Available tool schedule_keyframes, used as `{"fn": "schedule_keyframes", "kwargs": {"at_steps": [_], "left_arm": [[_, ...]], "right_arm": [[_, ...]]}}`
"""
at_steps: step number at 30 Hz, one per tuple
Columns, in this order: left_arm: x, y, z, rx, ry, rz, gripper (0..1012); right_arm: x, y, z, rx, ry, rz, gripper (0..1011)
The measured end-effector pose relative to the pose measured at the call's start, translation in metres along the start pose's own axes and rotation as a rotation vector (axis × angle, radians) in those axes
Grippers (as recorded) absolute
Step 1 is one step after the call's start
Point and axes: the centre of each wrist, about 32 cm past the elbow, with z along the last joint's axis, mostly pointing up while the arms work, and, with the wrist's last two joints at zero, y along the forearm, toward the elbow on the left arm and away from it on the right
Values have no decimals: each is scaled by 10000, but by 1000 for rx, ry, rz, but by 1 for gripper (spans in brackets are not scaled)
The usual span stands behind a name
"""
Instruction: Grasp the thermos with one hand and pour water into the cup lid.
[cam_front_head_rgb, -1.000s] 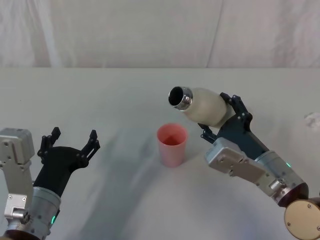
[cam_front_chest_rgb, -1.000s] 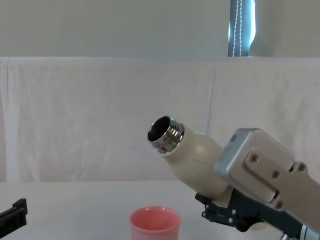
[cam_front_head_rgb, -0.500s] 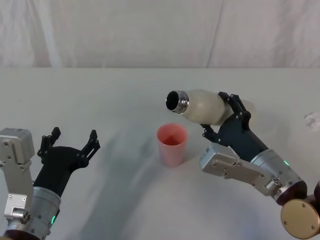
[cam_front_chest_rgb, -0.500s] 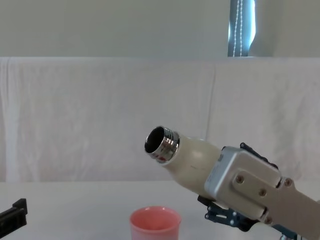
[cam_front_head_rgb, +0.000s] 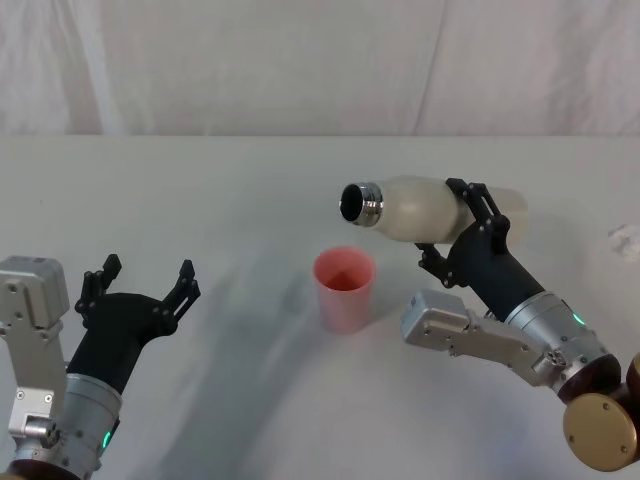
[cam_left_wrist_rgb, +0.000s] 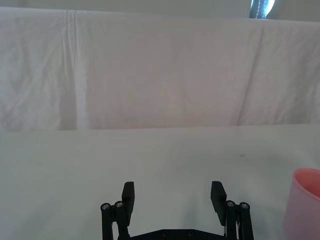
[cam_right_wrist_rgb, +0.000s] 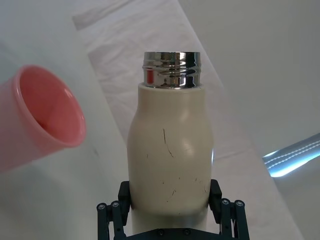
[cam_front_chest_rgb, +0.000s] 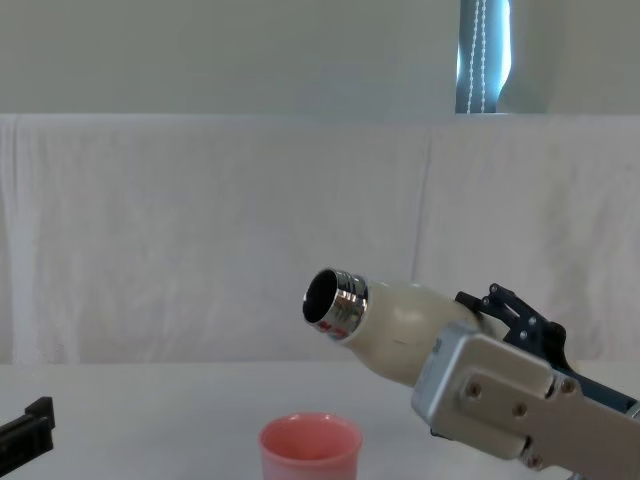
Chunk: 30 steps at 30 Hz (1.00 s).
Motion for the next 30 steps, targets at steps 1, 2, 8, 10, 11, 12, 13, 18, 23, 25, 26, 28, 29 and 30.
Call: {"fn": "schedule_keyframes", "kwargs": {"at_steps": [1,2,8,10,11,12,13,18,23,25,26,28,29,30], "left_arm": [[0,0,0,0,0,0,1001],[0,0,0,0,0,0,1001],[0,0,0,0,0,0,1001],[0,0,0,0,0,0,1001],[0,0,0,0,0,0,1001],[0,0,0,0,0,0,1001],[0,0,0,0,0,0,1001],[0,0,0,0,0,0,1001],[0,0,0,0,0,0,1001],[0,0,0,0,0,0,1001],[0,0,0,0,0,0,1001],[0,0,0,0,0,0,1001],[0,0,0,0,0,0,1001],[0,0,0,0,0,0,1001]], "right_arm": [[0,0,0,0,0,0,957],[0,-1,-18,-4,-19,-3,957],[-6,-5,-49,-12,-51,-6,957],[-8,-7,-52,-13,-56,-6,957],[-9,-8,-53,-14,-58,-7,957],[-12,-10,-54,-15,-61,-7,957],[-15,-12,-55,-15,-63,-7,957],[-44,-26,-58,-17,-73,-3,957],[-71,-38,-66,-19,-83,1,957],[-80,-41,-70,-19,-87,4,957],[-83,-43,-72,-19,-89,5,957],[-89,-46,-75,-19,-93,6,957],[-90,-47,-75,-19,-94,6,957],[-91,-48,-75,-18,-96,6,957]]}}
